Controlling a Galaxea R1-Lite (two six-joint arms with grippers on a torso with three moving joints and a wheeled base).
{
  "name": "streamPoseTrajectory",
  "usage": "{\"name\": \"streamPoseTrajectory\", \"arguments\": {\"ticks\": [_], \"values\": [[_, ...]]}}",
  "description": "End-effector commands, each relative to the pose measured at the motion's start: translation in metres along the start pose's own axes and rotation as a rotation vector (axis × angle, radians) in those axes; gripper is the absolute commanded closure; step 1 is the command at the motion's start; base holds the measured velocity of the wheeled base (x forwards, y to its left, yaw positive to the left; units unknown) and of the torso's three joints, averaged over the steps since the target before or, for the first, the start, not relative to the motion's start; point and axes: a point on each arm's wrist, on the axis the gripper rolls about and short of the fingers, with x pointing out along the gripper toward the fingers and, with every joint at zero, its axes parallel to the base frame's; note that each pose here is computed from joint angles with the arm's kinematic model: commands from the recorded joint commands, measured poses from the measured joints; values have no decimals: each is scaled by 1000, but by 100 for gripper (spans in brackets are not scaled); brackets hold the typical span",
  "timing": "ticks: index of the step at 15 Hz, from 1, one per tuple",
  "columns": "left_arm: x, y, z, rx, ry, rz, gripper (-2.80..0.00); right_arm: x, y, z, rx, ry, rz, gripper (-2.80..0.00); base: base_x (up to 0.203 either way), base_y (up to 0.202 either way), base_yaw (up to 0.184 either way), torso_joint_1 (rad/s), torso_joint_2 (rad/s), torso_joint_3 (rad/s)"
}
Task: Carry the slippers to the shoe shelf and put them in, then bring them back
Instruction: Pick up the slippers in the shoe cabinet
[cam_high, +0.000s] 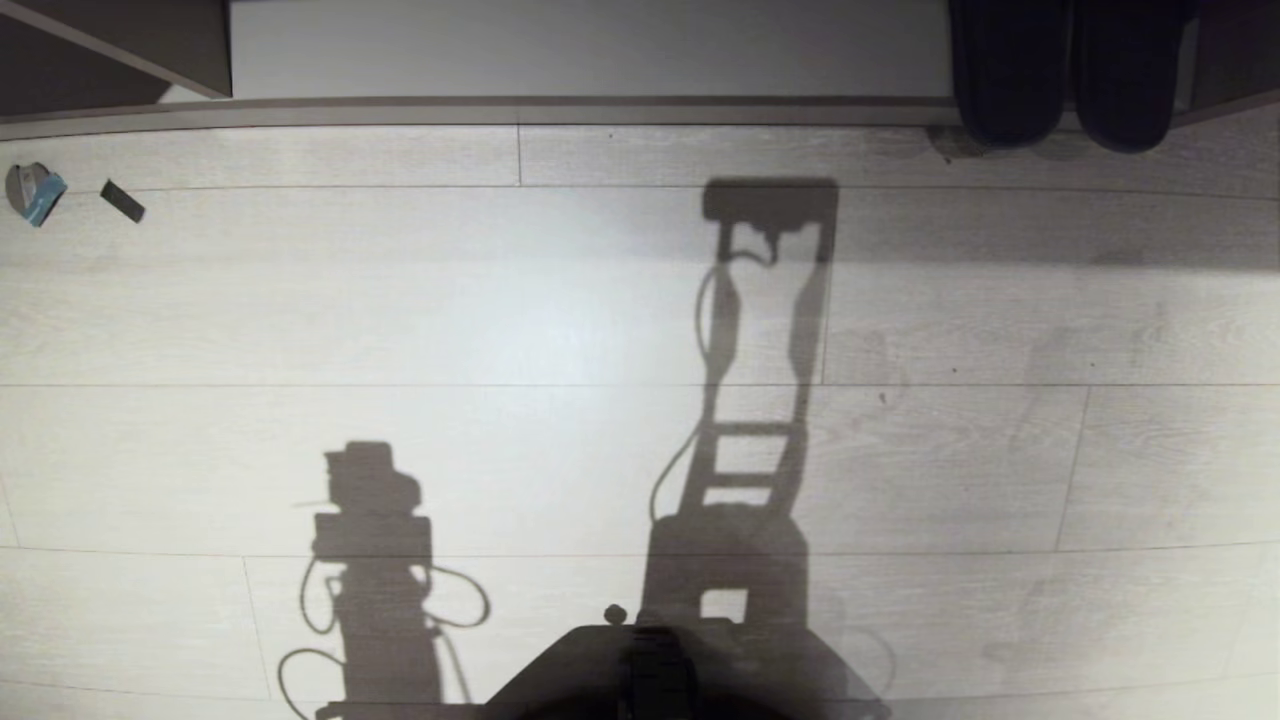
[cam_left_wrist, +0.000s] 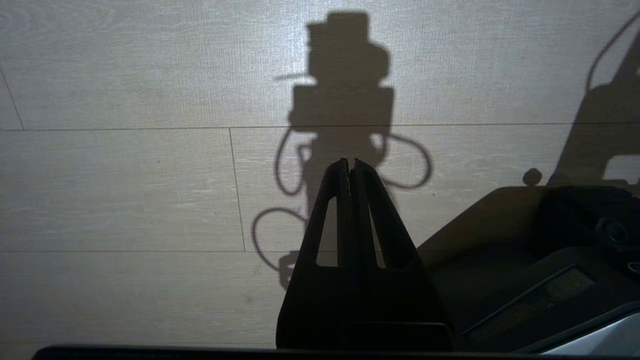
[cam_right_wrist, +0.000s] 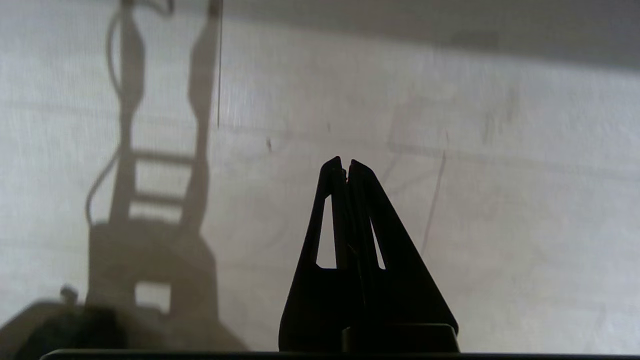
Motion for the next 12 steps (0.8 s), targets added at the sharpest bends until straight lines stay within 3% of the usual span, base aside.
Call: {"name": "streamPoseTrajectory", "arguments": {"ticks": [1, 4, 5, 9, 12], "values": [[0, 0, 0, 0, 0, 0, 0, 93, -3, 13, -10, 51, 43, 0, 0, 0, 0, 0, 0, 0], [0, 0, 0, 0, -1, 0, 0, 157, -6, 58, -75, -154, 103, 0, 0, 0, 0, 0, 0, 0], [0, 0, 0, 0, 0, -1, 0, 173, -6, 63, -99, -187, 112, -280, 0, 0, 0, 0, 0, 0], [0, 0, 0, 0, 0, 0, 0, 215, -3, 78, -152, -344, 113, -280, 0, 0, 0, 0, 0, 0], [0, 0, 0, 0, 0, 0, 0, 223, -5, 83, -207, -359, 30, -280, 0, 0, 0, 0, 0, 0]]}}
